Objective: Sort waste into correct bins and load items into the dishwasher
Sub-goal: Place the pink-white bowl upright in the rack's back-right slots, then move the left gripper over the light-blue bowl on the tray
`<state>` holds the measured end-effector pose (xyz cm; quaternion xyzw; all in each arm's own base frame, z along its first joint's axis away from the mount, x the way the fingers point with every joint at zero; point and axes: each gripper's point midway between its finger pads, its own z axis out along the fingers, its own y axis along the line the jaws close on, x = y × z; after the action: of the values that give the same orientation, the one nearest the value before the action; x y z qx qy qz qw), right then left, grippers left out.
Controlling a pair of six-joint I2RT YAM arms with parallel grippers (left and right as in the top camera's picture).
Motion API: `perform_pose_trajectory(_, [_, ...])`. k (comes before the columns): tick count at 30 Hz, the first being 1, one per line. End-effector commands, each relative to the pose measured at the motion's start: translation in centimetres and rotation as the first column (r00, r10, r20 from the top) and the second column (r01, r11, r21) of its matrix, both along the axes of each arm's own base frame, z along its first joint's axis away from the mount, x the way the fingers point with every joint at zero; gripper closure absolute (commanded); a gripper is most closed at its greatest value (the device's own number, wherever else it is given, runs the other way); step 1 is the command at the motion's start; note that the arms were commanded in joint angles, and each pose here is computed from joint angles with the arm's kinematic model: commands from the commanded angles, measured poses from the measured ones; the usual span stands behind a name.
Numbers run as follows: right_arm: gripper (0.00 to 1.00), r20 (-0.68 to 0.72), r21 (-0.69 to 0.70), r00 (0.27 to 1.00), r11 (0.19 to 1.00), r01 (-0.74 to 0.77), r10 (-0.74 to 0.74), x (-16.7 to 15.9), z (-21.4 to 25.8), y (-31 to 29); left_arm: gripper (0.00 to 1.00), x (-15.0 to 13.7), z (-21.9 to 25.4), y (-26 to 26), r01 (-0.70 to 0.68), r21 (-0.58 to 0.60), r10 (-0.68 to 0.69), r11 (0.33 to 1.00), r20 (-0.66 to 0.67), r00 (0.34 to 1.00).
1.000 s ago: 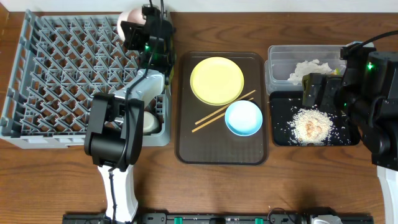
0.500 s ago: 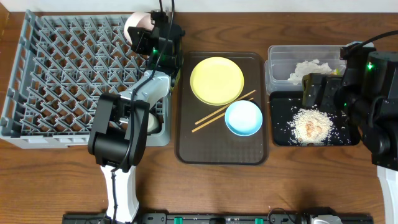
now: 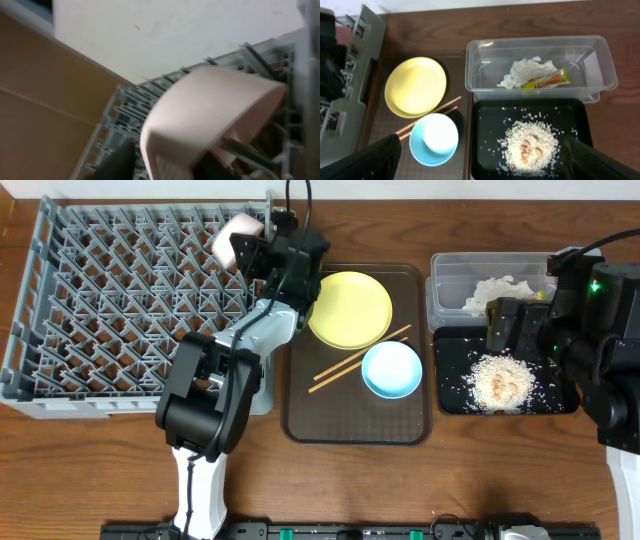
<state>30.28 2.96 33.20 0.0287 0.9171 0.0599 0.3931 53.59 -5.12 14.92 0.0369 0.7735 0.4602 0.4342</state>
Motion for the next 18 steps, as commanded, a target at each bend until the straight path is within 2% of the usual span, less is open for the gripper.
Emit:
perform_pose_trajectory(1, [0.01,0.001,-0.003,1.000,1.000,0.018,-0.018,0.1,0.1,-0.4,0.46,0.5,-1.5,-0.1,0.010,-0.096,-0.007,0.995,0.033,0.999])
perform_pose_trajectory(4, [0.01,0.001,-0.003,1.000,1.000,0.018,-0.018,0.1,0.1,-0.4,0.33,0.9,-2.4,-0.8,0.061,-0.134,-0.060,0.989,0.009,0.998])
perform_pose_trajectory(9, [0.01,0.001,-0.003,1.000,1.000,0.018,-0.018,0.1,0.1,-0.4,0.19,1.8,-2.5,-2.5,0.161,-0.197,-0.163,0.967,0.005,0.987])
perform_pose_trajectory(15, [0.01,0.001,-0.004,1.000,1.000,0.018,-0.018,0.1,0.1,-0.4,0.16,1.1,1.9,-3.8,0.213,-0.277,-0.198,0.937,0.082,0.977])
perform_pose_trajectory(17, [0.01,0.001,-0.003,1.000,1.000,0.018,-0.018,0.1,0.1,-0.4,0.16,0.4,3.0,-4.9,0.270,-0.360,-0.259,0.893,0.078,0.963])
perform_pose_trajectory(18, [0.01,0.001,-0.003,1.000,1.000,0.018,-0.018,0.1,0.1,-0.4,0.16,-0.4,3.6,-5.7,0.297,-0.434,-0.294,0.851,0.076,0.953])
